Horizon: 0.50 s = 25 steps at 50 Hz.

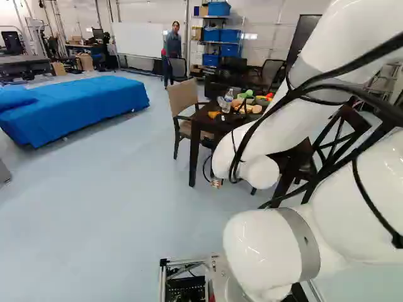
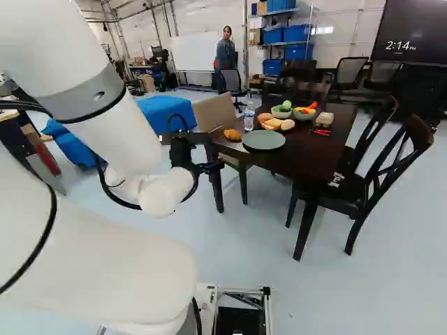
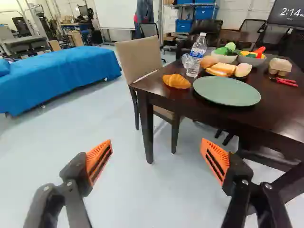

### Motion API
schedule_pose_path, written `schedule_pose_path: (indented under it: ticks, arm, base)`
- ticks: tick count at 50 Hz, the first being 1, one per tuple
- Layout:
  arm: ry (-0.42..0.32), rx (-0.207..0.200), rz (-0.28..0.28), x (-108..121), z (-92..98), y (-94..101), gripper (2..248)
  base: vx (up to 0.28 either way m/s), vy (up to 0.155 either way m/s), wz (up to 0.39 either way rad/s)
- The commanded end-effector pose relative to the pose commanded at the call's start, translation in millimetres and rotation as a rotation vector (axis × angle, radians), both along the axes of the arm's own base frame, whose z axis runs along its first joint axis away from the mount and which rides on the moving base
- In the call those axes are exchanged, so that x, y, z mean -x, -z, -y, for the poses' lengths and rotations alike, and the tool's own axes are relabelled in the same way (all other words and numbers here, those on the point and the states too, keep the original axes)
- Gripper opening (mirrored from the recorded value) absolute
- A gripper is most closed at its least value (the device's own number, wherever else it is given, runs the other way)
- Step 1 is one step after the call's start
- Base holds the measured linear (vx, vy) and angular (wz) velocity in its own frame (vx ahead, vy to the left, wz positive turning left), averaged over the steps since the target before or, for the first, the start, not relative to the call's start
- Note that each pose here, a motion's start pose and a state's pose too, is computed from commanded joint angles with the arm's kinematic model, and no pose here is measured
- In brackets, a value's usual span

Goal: Move the croissant to the empty plate

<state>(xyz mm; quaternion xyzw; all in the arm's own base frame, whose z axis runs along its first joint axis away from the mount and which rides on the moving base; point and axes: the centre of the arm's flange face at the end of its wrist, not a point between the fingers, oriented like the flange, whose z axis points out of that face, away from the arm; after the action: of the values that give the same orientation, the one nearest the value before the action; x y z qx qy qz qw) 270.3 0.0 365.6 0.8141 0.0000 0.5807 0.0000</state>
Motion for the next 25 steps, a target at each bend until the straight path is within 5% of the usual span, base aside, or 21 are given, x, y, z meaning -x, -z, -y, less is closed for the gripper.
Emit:
schedule_pose_path:
  ticks: [25]
  arm:
    - [0.000, 0.000, 0.000, 0.0, 0.0, 0.0, 247]
  base:
    - [0.144, 0.026, -0.162]
